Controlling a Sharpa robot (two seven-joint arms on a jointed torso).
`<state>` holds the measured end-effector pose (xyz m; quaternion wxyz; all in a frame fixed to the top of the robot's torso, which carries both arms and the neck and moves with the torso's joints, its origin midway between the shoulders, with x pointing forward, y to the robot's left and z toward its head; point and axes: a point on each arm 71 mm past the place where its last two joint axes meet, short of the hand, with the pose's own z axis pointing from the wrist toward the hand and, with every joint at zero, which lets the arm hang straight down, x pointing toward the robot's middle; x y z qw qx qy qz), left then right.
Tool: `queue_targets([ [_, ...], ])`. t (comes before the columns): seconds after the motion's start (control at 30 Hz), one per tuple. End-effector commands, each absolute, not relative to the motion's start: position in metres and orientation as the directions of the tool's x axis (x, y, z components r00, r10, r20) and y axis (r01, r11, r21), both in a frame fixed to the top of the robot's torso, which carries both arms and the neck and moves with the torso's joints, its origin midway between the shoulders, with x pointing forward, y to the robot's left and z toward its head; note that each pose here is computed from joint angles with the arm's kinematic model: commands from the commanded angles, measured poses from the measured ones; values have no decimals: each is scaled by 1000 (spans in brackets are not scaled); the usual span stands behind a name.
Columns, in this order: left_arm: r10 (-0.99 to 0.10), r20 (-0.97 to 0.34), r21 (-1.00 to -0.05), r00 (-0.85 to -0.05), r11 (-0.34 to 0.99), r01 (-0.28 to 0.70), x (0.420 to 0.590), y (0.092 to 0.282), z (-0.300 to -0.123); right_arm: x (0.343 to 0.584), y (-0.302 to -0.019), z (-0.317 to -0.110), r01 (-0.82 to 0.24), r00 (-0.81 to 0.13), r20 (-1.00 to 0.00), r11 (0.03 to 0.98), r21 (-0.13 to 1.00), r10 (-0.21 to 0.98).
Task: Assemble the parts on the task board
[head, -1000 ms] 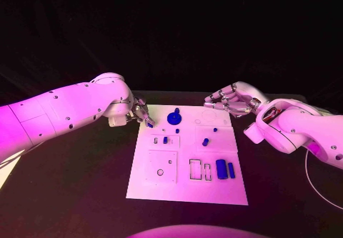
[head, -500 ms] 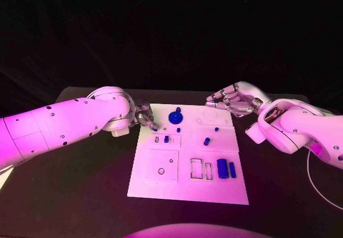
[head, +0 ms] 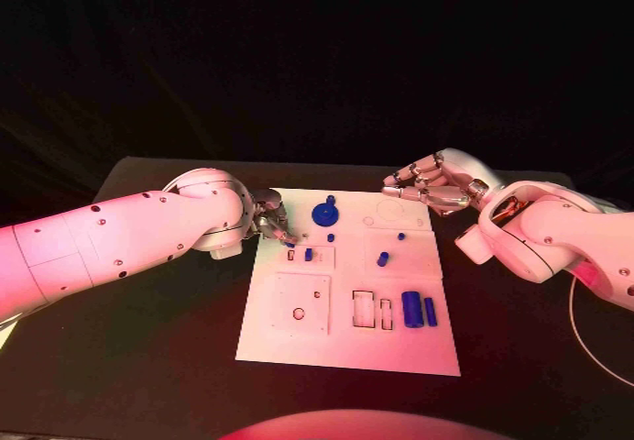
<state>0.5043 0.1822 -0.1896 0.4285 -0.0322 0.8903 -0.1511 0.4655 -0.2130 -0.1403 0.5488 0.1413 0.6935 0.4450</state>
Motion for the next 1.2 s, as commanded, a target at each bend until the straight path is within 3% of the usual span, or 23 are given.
queue_targets([
  [0.03,-124,-722,-259,-681,961,100,499,181,-196,465,-211,-141,-301,-371,-635,559,772,677],
  [0.33,-75,-691,-228,-719,966,118,495,182,-199,465,-211,-141,-300,-373,-635,559,773,677],
  [1.2,-69,-683,-218,-727,969,113,492,182,-199,465,-211,-141,-301,-377,-634,558,774,675],
])
